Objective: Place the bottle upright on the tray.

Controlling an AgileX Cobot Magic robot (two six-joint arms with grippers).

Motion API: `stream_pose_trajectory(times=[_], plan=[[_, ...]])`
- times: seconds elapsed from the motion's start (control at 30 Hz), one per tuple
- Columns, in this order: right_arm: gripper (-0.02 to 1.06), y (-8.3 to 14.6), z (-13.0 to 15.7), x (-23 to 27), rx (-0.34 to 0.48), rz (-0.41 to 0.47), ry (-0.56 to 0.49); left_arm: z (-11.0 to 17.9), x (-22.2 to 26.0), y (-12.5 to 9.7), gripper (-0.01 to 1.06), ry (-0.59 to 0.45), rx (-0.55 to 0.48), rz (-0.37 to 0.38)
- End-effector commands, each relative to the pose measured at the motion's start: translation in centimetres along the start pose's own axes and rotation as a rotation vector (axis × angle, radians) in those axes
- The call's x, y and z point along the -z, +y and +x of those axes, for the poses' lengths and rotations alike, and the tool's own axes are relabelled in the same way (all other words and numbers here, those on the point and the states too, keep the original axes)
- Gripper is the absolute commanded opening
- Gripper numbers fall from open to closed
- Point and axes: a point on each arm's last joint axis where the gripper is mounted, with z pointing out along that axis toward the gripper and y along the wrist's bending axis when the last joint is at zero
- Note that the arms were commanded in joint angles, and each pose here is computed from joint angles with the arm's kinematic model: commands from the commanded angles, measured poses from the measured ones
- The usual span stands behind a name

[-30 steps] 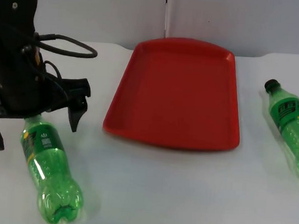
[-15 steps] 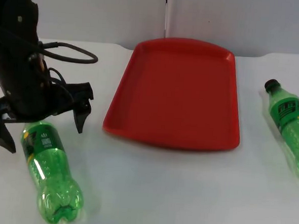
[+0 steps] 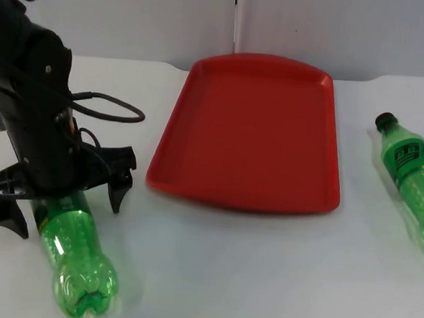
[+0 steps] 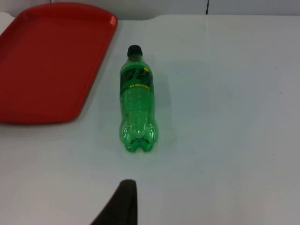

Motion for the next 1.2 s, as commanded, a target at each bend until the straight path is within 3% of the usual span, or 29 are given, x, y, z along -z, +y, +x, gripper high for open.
stream_pose_trajectory(times=[0.0, 1.0, 1.07, 1.17], plan=[[1.05, 0.02, 0.08, -0.11, 0.0, 0.004, -0.003, -0.16, -0.13, -0.04, 1.05, -0.007, 0.0, 0.0], [1.05, 0.02, 0.08, -0.11, 0.0, 0.004, -0.003, -0.24, -0.86, 0.04, 1.05, -0.019, -0.067, -0.014], [1.05, 0.02, 0.08, -0.11, 0.0, 0.004, -0.003, -0.23, -0.86, 0.05, 1.02, -0.018, -0.067, -0.016], [1.05, 0.02, 0.08, -0.11, 0.0, 0.004, -0.003, -0.21, -0.86, 0.04, 0.85, -0.017, -0.064, -0.015]])
